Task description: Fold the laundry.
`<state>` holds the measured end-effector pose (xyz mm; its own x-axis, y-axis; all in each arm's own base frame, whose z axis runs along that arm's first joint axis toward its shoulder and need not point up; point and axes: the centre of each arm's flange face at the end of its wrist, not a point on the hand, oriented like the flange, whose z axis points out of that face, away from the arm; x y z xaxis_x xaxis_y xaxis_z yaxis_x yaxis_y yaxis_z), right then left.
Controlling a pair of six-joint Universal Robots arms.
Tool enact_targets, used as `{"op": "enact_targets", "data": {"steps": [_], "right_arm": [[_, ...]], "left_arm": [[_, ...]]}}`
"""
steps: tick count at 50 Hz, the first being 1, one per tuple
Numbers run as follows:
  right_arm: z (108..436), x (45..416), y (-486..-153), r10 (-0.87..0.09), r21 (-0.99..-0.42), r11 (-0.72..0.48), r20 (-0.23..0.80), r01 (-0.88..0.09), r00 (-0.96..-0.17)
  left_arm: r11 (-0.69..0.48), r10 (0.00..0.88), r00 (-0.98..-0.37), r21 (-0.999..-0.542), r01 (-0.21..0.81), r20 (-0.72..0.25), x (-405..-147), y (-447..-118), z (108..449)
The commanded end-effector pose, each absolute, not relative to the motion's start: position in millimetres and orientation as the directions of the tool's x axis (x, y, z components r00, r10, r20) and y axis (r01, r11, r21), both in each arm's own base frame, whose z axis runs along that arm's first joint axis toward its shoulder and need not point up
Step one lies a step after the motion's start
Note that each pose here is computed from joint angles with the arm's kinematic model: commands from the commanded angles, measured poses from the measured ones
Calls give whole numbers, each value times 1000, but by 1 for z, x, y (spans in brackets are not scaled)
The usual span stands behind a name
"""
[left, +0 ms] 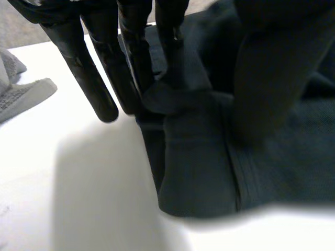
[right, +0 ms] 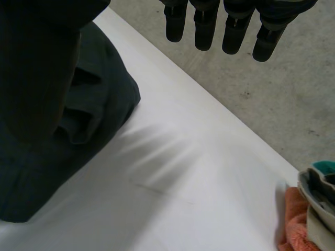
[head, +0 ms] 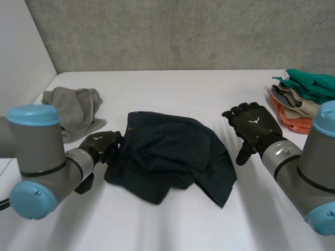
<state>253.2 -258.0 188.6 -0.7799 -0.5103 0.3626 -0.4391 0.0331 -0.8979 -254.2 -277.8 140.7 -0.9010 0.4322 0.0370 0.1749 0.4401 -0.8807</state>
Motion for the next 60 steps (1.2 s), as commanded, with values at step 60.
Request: {"op": "enact_targets", "data": {"steps": [60], "right_arm": [[276,283,-261,-535,-971,92,138,-220,-833]], "left_arm": [[-57,549,-835,-996,-69,27,-237,-268,277]]}}
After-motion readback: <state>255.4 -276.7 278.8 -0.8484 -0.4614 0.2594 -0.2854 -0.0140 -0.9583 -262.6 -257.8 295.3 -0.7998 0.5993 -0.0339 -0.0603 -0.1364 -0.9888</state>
